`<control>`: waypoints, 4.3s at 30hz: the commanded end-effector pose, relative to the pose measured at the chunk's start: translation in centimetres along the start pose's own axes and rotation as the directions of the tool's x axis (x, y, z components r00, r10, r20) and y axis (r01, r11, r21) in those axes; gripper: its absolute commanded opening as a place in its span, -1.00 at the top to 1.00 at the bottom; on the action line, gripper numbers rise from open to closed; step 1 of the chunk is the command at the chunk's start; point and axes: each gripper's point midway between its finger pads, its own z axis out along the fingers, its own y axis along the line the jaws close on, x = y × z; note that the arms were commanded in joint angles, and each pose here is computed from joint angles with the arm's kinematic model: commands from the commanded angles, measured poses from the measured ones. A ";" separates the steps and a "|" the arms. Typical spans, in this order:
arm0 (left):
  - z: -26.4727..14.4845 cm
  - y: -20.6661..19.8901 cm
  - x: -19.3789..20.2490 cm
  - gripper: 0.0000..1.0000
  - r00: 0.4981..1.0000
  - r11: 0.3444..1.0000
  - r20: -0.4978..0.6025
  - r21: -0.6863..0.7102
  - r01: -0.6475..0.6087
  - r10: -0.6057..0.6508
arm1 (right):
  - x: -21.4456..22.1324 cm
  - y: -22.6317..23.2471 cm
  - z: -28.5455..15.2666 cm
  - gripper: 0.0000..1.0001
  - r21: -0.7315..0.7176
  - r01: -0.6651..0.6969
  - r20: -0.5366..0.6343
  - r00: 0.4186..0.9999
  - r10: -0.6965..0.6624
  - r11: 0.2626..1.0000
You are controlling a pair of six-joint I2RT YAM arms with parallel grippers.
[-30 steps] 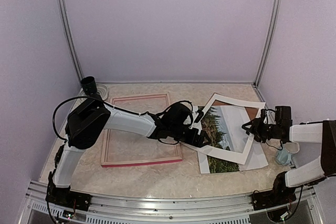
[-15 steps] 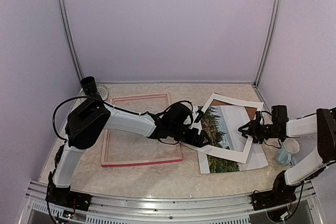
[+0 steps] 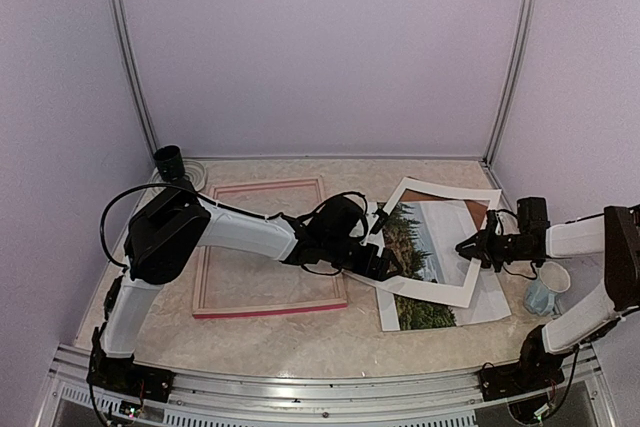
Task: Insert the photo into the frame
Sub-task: Pick up the mat board from the photo, then place the mat board on the glass panel.
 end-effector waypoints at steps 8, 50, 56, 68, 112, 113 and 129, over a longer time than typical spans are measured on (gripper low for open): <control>-5.1 -1.9 -7.7 -0.98 0.985 0.999 0.171 0.050 0.004 -0.012 | -1.3 1.4 -0.6 0.83 -0.036 0.006 0.022 1.000 -0.005 0.999; -26.5 13.0 -4.4 -0.97 0.878 0.894 0.455 -0.319 0.315 -0.147 | -8.0 17.6 -5.6 1.00 -0.319 0.265 0.216 0.955 -0.203 0.910; -29.7 15.7 -1.7 -0.98 0.829 0.841 0.521 -0.339 0.421 -0.204 | -7.0 20.6 -3.7 1.00 -0.357 0.308 0.182 0.949 -0.258 0.882; -34.9 19.5 2.5 -0.98 0.726 0.724 0.642 -0.375 0.579 -0.248 | -4.8 26.1 1.3 1.00 -0.434 0.371 0.096 0.925 -0.367 0.821; -37.2 23.9 6.8 -0.98 0.667 0.718 0.724 -0.371 0.589 -0.174 | 6.0 21.2 17.6 1.00 -0.359 0.249 -0.350 0.858 -0.377 0.899; -37.2 24.0 6.9 -0.98 0.668 0.716 0.723 -0.372 0.591 -0.176 | 6.1 21.1 17.7 1.00 -0.357 0.247 -0.355 0.856 -0.375 0.901; -36.8 24.7 7.7 -0.98 0.654 0.724 0.725 -0.331 0.605 -0.215 | 8.2 20.2 17.9 0.94 -0.340 0.263 -0.411 0.822 -0.394 0.903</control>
